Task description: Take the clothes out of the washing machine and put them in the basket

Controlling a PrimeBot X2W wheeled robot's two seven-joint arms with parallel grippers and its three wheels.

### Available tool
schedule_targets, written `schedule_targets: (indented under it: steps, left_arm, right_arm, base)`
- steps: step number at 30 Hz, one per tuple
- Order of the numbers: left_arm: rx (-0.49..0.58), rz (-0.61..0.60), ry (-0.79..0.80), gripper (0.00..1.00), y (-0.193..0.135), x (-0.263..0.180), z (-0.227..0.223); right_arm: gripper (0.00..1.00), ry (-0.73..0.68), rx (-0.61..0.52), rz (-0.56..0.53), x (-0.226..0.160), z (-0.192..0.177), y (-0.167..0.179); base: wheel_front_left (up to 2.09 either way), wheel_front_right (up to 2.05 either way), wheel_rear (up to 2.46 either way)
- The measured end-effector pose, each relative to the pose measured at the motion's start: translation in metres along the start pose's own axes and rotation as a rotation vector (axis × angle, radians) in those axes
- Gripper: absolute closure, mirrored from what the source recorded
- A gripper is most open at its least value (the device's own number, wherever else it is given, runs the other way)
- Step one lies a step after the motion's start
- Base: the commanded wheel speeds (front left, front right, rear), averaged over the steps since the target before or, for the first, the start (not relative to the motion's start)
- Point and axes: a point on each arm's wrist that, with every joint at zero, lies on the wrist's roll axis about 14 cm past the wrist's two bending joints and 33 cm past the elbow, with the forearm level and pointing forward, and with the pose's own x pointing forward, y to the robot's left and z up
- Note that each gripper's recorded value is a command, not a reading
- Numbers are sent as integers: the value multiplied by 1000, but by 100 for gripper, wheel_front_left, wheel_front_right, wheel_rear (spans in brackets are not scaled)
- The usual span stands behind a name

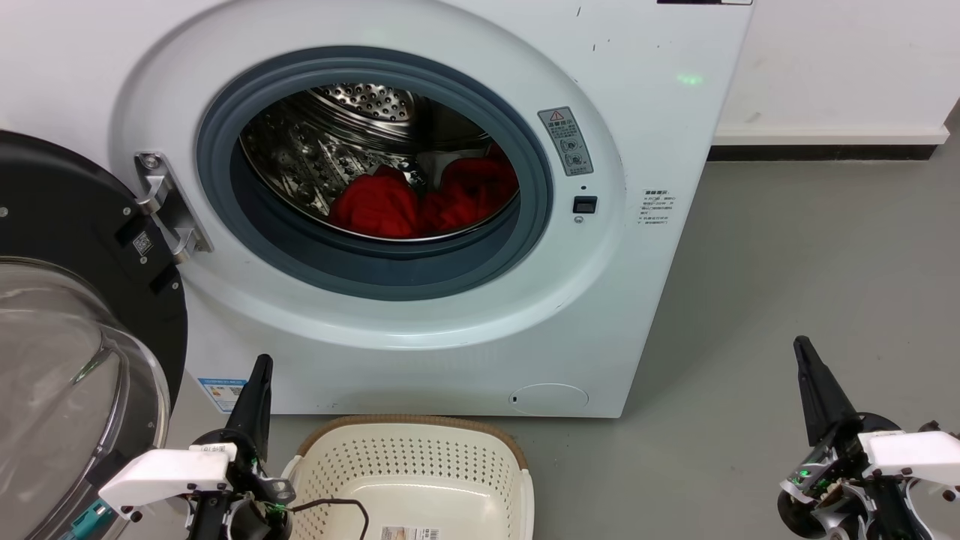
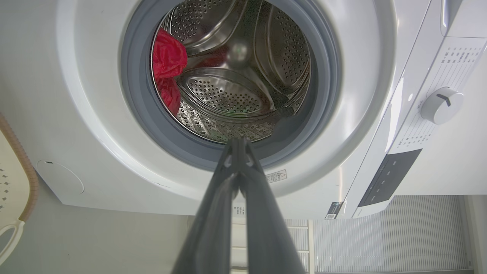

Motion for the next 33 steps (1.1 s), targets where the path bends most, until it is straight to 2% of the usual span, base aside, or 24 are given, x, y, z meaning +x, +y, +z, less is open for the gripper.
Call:
schedule_targets:
  steps: [33]
  left_arm:
    - [0,0,0,100,0,0,0]
  right_arm:
    - [100,0,0,0,0,0,0]
  base:
    - [0,0,0]
